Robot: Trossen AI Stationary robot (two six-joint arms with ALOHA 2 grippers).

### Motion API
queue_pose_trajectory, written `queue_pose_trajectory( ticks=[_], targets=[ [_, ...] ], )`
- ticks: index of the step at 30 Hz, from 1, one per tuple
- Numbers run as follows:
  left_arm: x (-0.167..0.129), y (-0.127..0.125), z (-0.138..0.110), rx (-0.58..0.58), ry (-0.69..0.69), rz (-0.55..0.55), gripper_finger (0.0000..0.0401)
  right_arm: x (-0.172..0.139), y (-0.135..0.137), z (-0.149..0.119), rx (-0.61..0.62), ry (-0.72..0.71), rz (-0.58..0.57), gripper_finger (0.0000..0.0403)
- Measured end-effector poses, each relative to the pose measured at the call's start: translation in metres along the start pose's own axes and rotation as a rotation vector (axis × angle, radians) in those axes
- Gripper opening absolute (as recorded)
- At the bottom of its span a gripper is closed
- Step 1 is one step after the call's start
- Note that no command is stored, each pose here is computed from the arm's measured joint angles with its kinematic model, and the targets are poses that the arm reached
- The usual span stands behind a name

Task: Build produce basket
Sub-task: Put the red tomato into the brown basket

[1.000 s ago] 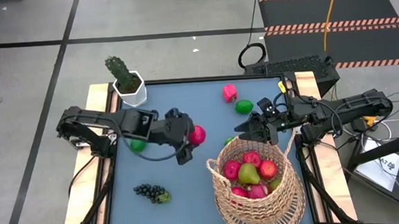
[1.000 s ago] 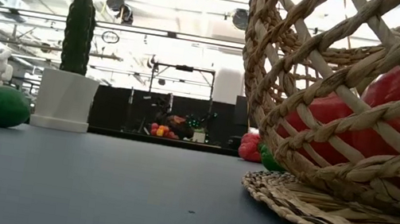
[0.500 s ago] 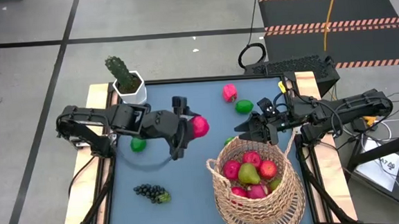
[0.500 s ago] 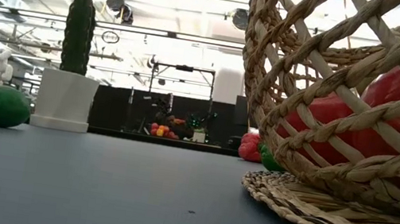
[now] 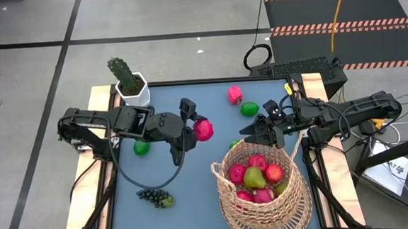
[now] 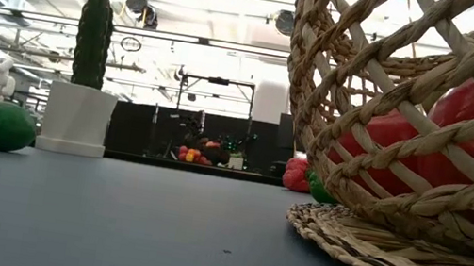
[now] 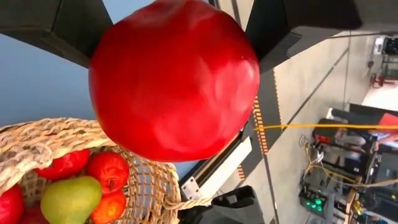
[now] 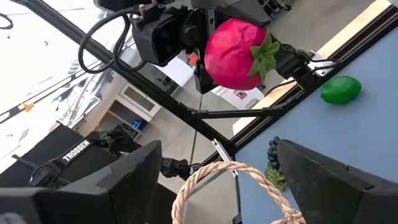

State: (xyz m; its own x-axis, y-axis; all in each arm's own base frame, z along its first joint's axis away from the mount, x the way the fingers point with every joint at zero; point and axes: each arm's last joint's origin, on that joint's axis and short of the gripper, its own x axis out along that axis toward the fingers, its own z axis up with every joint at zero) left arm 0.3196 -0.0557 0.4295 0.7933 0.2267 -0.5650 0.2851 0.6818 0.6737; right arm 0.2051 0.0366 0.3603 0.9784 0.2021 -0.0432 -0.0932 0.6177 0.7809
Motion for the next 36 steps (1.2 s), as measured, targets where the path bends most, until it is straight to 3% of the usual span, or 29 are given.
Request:
queue_pose_trajectory(
  ticks=[6, 23, 30, 36],
  targets=[
    [0.0000, -0.0001, 0.0000, 0.043, 0.000, 0.000, 0.0296, 0.0000, 0.0000, 0.0000, 0.000, 0.000, 0.000, 0.0313],
    [0.0003, -0.0002, 0.0000, 0.019, 0.000, -0.001, 0.0296, 0.0000, 0.0000, 0.0000, 0.000, 0.000, 0.000, 0.0313],
    [0.0005, -0.0004, 0.0000, -0.156, -0.001, -0.004, 0.0296, 0.0000, 0.0000, 0.0000, 0.000, 0.000, 0.000, 0.0313],
    [0.0007, -0.0005, 0.0001, -0.416, 0.000, -0.006, 0.0296, 0.0000, 0.0000, 0.0000, -0.003, 0.000, 0.000, 0.0313]
  ],
)
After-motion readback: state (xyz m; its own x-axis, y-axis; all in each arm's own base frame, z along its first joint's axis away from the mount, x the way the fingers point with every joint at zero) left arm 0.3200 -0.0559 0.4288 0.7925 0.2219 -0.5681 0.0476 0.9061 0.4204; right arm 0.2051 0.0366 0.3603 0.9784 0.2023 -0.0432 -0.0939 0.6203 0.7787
